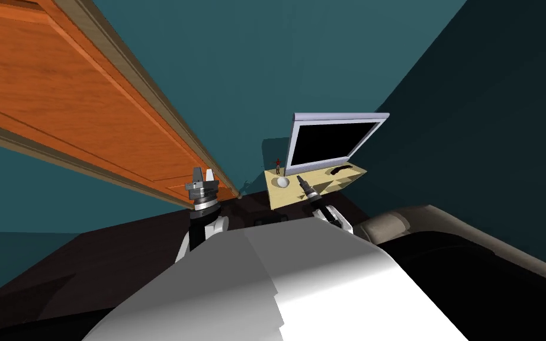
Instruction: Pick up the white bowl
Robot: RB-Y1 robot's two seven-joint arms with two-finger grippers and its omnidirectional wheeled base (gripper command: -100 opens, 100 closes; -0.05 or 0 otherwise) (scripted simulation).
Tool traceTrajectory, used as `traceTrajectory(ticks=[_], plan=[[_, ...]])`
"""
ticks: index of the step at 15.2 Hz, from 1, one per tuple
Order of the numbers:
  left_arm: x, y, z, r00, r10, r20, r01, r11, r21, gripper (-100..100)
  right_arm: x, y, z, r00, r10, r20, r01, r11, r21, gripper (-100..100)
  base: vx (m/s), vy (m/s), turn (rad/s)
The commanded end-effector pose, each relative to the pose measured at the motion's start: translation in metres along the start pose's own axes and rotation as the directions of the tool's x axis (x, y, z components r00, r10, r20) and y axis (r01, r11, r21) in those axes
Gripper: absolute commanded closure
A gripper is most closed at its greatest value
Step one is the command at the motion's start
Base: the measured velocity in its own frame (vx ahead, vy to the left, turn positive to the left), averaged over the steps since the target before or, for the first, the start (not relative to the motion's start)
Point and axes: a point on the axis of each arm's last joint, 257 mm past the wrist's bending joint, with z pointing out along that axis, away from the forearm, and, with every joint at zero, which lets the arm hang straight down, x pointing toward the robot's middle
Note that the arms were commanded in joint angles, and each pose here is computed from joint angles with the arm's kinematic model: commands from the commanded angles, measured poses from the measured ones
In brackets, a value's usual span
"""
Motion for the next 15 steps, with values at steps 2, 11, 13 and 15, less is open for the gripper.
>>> traceTrajectory(ticks=[2,11,13,15], plan=[[0.000,0.000,0.000,1.000,0.000,0.000,0.000,1.000,0.000,0,0.019,-0.034,-0.014,0.989,-0.112,-0.099,0.119,0.991,0.066,-100,0.037,0.169,0.085],[0.000,0.000,0.000,1.000,0.000,0.000,0.000,1.000,0.000,0,0.046,-0.119,-0.062,0.869,-0.344,-0.356,0.414,0.899,0.143,-100,0.051,0.163,0.096],[0.000,0.000,0.000,1.000,0.000,0.000,0.000,1.000,0.000,0,0.049,-0.140,-0.078,0.819,-0.390,-0.420,0.485,0.862,0.146,-100,0.080,0.164,0.099],[0.000,0.000,0.000,1.000,0.000,0.000,0.000,1.000,0.000,0,0.050,-0.161,-0.094,0.763,-0.431,-0.482,0.553,0.821,0.140,-100,0.096,0.147,0.109]])
